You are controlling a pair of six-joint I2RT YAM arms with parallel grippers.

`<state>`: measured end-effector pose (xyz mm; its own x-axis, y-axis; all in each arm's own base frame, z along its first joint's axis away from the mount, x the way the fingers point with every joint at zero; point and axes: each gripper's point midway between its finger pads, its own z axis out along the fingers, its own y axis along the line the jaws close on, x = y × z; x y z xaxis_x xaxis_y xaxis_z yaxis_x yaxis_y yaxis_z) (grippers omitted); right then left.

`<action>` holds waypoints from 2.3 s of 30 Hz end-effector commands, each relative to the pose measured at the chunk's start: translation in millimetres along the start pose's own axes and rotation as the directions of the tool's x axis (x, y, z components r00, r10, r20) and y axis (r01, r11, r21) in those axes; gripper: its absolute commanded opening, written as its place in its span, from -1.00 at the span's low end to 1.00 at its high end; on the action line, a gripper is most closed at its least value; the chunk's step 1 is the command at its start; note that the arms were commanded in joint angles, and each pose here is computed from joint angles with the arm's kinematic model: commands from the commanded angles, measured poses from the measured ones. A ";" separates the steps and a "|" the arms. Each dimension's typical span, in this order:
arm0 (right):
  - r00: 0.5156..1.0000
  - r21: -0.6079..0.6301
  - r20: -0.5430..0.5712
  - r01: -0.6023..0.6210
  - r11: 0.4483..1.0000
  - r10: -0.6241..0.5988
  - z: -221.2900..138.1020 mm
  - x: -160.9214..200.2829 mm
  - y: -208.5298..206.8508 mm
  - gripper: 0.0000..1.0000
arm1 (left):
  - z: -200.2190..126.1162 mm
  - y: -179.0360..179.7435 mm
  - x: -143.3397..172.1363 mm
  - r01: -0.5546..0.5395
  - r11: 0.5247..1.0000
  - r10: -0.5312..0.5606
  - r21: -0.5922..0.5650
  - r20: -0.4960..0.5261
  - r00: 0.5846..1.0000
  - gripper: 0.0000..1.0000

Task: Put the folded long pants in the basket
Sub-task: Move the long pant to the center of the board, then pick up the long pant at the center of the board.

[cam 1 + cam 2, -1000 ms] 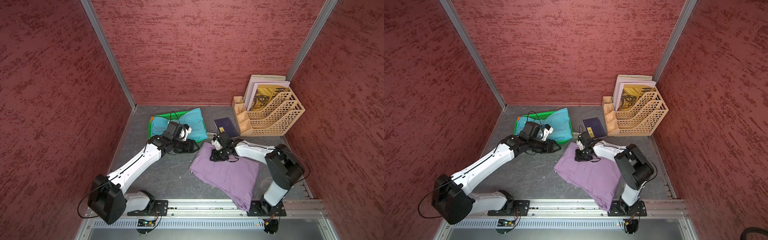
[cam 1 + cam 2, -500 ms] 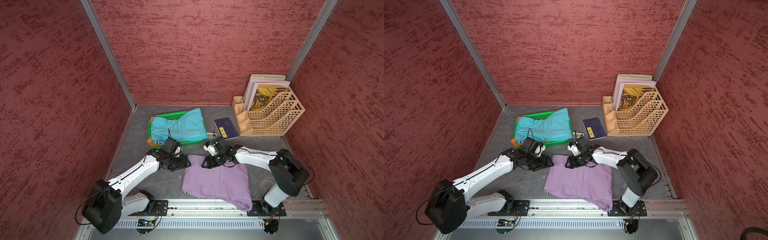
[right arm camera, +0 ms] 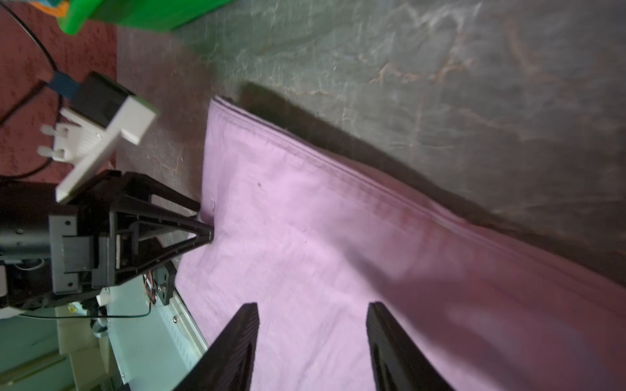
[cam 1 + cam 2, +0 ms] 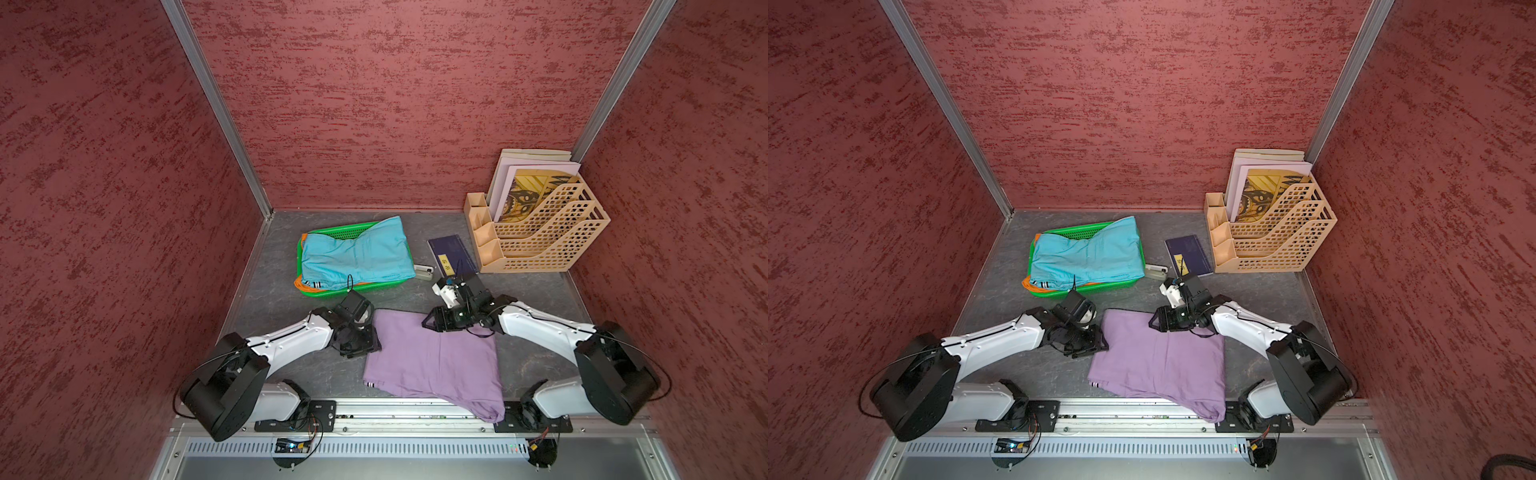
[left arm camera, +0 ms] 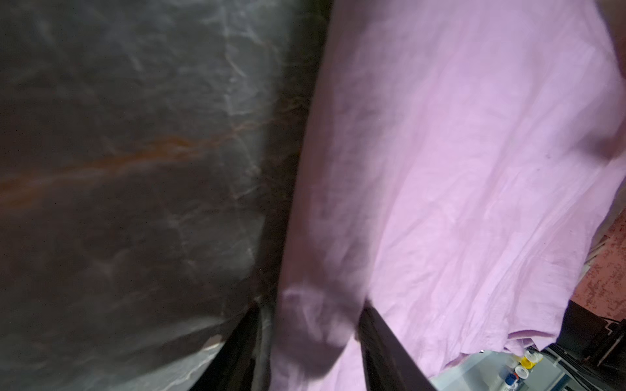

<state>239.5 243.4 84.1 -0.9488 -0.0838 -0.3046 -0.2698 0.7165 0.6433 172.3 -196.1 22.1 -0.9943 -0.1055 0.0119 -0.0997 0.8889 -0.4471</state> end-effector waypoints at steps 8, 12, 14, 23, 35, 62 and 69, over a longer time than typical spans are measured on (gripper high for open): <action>0.978 0.046 0.178 -0.119 0.992 0.109 -60.8 -30.9 -34.2 0.17 | 9.9 38.4 -7.6 0.087 0.984 -0.080 -0.157 0.049 0.996 -1.00; 0.959 0.155 0.208 -0.228 0.961 0.194 -70.6 -33.1 -68.2 0.18 | -16.0 63.5 -25.9 0.198 0.965 -0.170 -0.171 0.165 0.972 -1.00; 0.940 0.242 0.232 -0.305 0.921 0.251 -79.0 -28.8 -92.5 0.28 | -33.0 80.4 -32.3 0.258 0.949 -0.213 -0.181 0.234 0.949 -1.00; 0.916 0.120 0.130 -0.394 0.911 0.379 -52.1 12.9 -96.2 0.41 | -38.5 82.8 -32.6 0.282 0.952 -0.251 -0.117 0.224 0.942 -1.00; 0.885 -0.009 -0.057 -0.464 0.886 0.463 -6.6 57.0 -86.5 0.14 | -31.9 85.7 -24.9 0.277 0.954 -0.251 -0.113 0.199 0.947 -1.00; 0.949 0.391 0.075 -0.311 0.866 0.306 -44.4 -3.3 -129.4 -1.00 | 22.4 57.5 11.0 0.161 0.982 -0.161 -0.103 0.006 0.987 0.19; 0.949 0.369 0.074 -0.312 0.875 0.307 -44.6 -1.7 -125.1 -1.00 | 16.1 65.3 1.1 0.158 0.969 -0.152 -0.188 0.048 0.987 -0.99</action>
<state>275.4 121.2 33.0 -0.9666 0.2063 -0.1520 0.1347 0.9136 0.3837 198.1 -190.3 15.2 -0.9721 -0.2336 -0.0218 -0.1921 0.8457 -0.4979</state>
